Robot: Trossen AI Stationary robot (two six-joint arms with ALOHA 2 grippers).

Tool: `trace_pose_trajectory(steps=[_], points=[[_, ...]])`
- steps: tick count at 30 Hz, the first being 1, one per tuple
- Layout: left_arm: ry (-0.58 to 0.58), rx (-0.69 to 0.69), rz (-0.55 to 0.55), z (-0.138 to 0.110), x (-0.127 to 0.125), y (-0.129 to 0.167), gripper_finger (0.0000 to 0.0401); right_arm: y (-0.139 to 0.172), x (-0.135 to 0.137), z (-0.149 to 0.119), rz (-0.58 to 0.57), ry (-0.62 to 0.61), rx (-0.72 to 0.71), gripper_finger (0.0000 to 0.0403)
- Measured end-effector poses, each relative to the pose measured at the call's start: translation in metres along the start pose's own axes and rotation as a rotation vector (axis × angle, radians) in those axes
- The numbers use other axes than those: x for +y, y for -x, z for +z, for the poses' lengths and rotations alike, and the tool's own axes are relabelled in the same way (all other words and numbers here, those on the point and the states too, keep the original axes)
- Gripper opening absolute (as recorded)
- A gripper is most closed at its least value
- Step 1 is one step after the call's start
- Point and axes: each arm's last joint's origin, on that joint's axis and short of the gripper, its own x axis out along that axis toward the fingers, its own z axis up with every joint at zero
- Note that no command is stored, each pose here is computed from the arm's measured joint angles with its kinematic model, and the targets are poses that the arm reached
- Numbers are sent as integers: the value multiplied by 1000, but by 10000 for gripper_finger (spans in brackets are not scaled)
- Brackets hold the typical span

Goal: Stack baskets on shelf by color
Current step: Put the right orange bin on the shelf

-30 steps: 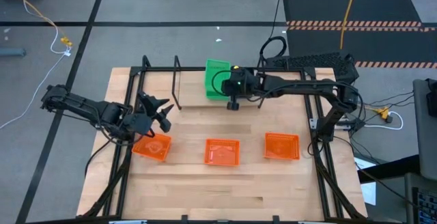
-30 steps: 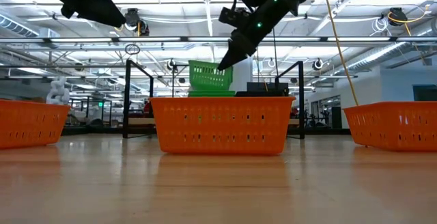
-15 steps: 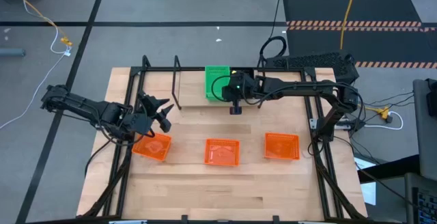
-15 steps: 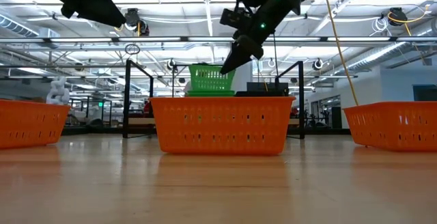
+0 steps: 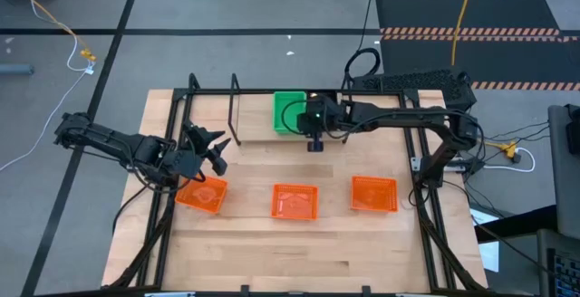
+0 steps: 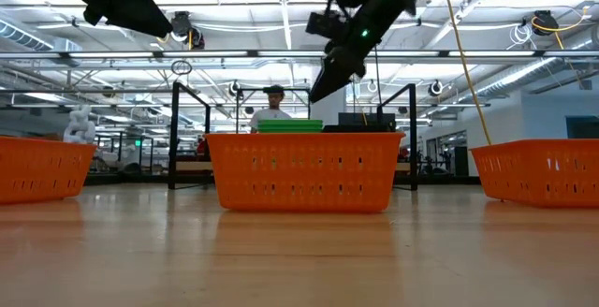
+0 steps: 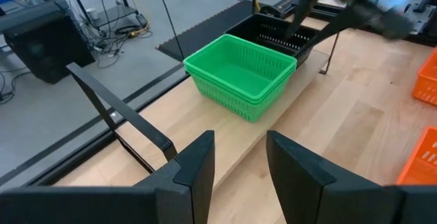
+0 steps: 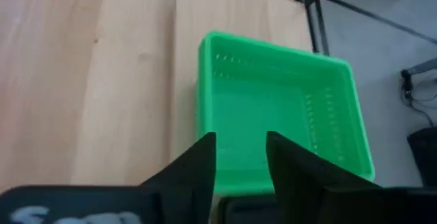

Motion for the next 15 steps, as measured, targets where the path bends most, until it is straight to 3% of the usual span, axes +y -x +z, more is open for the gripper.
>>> trace_pose_trajectory(steps=[3, 7, 15], points=[[-1, 7, -10, 0, 0, 0, 136, 24, 13, 4, 49, 40, 16, 130], [2, 24, -5, -3, -6, -4, 136, 49, 50, -2, 177, 138, 127, 120], [-96, 75, -52, -12, -38, -28, 136, 104, 126, -49, 357, 411, 300, 114]])
